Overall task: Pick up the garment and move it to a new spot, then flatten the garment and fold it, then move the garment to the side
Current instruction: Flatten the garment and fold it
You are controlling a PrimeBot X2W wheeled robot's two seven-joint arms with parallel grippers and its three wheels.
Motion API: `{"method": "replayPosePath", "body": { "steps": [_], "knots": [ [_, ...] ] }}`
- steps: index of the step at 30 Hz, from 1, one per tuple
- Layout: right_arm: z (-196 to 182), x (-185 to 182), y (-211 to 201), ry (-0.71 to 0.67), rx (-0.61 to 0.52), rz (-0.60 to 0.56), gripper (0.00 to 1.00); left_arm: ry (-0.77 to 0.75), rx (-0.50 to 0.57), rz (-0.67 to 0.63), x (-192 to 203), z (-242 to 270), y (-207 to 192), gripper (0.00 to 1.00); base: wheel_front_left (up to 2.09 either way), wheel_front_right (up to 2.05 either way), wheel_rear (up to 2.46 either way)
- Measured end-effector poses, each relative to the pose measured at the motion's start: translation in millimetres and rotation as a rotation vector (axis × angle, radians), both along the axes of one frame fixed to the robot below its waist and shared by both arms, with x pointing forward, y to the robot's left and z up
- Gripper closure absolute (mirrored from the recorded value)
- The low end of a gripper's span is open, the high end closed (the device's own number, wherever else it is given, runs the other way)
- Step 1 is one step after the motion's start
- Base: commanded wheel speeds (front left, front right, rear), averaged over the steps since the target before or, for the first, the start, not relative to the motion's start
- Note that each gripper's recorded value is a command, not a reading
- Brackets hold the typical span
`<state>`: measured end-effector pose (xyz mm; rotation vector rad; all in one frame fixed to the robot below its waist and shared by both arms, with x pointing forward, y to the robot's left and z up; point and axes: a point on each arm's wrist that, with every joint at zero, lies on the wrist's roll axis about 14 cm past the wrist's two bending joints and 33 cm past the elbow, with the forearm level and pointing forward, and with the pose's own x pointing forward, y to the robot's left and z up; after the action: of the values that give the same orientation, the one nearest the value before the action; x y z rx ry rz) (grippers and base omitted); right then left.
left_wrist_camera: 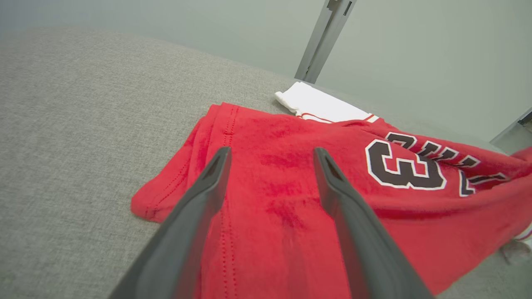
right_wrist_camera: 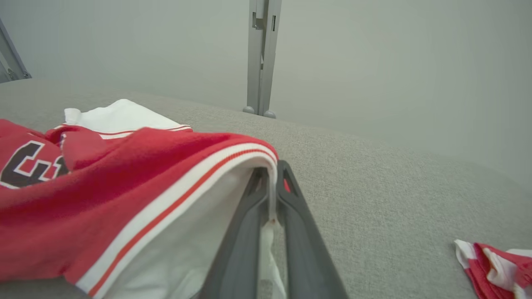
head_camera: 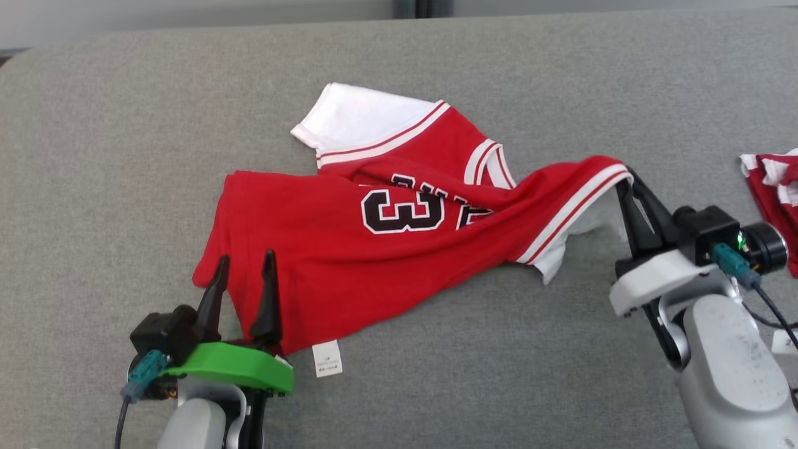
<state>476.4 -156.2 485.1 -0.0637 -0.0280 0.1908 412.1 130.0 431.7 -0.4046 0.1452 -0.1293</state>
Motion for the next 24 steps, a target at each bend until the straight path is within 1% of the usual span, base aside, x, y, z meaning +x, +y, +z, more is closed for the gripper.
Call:
{"method": "replayPosePath", "body": {
  "steps": [4, 6, 7, 8, 9, 10, 14, 17, 19, 24],
  "knots": [
    [-15, 35, 9, 0.031, -0.045, 0.029, 0.90, 0.011, 0.004, 0.010, 12, -7, 5, 0.00, 0.00, 0.00, 0.00],
    [-27, 51, 12, 0.060, -0.045, 0.029, 0.84, 0.024, 0.008, 0.009, 17, -14, 5, 0.00, 0.00, 0.00, 0.00],
    [-30, 58, 13, 0.067, -0.047, 0.030, 0.76, 0.029, 0.009, 0.009, 18, -16, 5, 0.00, 0.00, 0.00, 0.00],
    [-35, 66, 15, 0.076, -0.052, 0.031, 0.66, 0.033, 0.011, 0.010, 21, -18, 6, 0.00, 0.00, 0.00, 0.00],
    [-39, 73, 17, 0.087, -0.051, 0.032, 0.09, 0.038, 0.014, 0.014, 23, -21, 8, 0.00, 0.00, 0.00, 0.00],
    [-43, 78, 19, 0.097, -0.051, 0.033, 0.00, 0.042, 0.016, 0.016, 24, -23, 9, 0.00, 0.00, 0.00, 0.00],
    [-62, 94, 27, 0.138, -0.050, 0.034, 0.00, 0.065, 0.026, 0.030, 27, -33, 16, 0.00, 0.00, 0.00, 0.00],
    [-66, 98, 36, 0.141, -0.027, 0.040, 0.00, 0.073, 0.033, 0.046, 26, -36, 23, 0.00, 0.00, 0.00, 0.00],
    [-62, 97, 38, 0.131, -0.009, 0.037, 0.00, 0.073, 0.036, 0.054, 26, -35, 25, 0.00, 0.00, 0.00, 0.00],
    [-57, 81, 22, 0.118, 0.035, -0.012, 0.00, 0.060, 0.038, 0.055, 24, -30, 25, 0.00, 0.00, 0.00, 0.00]
  ]
}}
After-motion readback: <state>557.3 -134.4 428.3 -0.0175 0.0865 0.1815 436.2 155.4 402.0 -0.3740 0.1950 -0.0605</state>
